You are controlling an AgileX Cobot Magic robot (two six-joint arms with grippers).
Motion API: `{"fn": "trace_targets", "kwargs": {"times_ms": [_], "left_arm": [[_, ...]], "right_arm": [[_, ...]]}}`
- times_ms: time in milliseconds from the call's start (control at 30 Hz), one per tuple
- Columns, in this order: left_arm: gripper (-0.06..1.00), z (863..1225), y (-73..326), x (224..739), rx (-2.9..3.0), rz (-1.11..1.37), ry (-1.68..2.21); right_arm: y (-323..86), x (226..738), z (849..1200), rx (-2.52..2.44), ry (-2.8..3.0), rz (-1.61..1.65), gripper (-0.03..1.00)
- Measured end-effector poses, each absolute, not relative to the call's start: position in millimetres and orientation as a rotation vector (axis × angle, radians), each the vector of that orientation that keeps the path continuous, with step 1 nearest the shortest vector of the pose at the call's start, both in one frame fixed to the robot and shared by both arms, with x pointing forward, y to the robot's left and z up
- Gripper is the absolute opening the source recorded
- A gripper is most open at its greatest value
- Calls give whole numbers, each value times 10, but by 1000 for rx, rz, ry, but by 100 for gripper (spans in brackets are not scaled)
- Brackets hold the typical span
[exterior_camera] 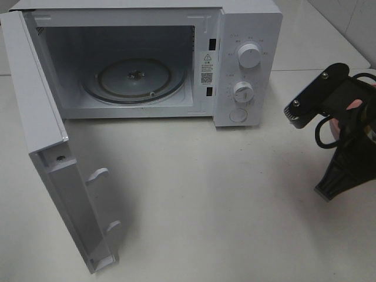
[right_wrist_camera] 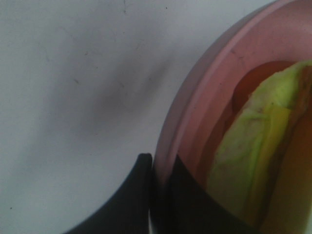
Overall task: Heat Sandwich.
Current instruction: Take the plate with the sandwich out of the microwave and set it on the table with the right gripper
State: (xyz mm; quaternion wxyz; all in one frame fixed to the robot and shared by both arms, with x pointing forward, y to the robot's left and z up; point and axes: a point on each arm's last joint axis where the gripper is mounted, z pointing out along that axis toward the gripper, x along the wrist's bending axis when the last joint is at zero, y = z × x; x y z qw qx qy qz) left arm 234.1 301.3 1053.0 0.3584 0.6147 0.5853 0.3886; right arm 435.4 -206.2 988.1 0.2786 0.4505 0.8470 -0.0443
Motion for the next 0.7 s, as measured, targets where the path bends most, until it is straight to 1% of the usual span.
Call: {"fn": "trace_targets", "kwargs": {"times_ms": [700], "left_arm": [[99, 10530, 3013, 2341, 1586, 1003, 1510]], "right_arm": [[-2571, 4621, 9856, 1496, 2087, -143, 6]]}}
